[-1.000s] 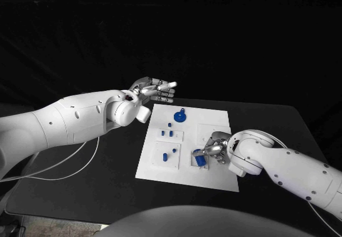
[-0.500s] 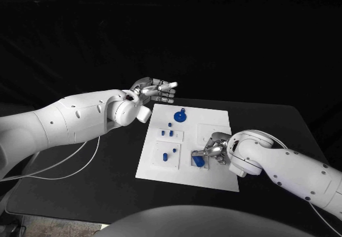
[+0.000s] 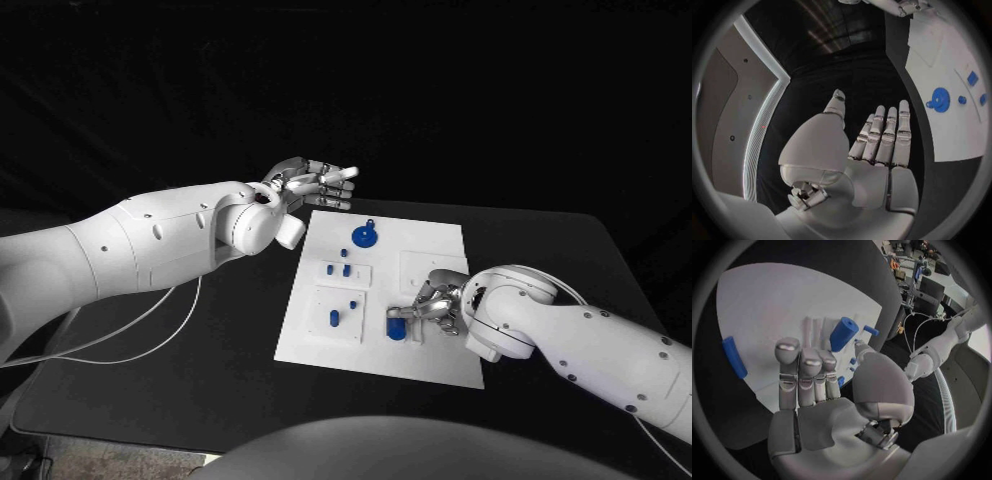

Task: Assemble the parts on the task board

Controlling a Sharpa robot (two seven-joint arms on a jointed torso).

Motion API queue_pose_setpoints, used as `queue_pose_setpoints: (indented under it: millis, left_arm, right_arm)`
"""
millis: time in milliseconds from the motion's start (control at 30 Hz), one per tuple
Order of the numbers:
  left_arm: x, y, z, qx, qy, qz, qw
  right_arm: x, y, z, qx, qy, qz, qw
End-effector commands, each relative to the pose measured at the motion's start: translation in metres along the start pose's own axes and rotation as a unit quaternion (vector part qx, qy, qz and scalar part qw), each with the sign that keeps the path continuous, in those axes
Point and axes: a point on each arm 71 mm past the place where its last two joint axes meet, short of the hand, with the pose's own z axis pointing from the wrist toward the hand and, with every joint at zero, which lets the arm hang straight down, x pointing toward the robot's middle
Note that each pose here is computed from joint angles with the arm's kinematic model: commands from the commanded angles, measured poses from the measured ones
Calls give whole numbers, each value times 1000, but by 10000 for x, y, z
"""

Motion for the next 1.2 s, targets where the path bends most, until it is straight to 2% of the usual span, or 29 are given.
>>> queue_pose_setpoints:
  millis: [33, 367, 567, 1000, 1200]
  left_arm:
    - [16, -7, 1, 2, 7, 1, 1000]
    - [-7, -1, -13, 0, 6, 2, 1000]
    - [-22, 5, -20, -4, 3, 3, 1000]
    - [-28, 20, -13, -7, 2, 5, 1000]
    - [-32, 22, -15, -7, 2, 5, 1000]
  right_arm:
    - [-5, 0, -36, -4, -4, -6, 1000]
    - [-40, -59, -141, -19, 2, -16, 1000]
    - [-31, -68, -185, -31, 21, -25, 999]
    - [33, -26, -169, -39, 32, -48, 998]
    - [55, -30, -143, -32, 27, -42, 998]
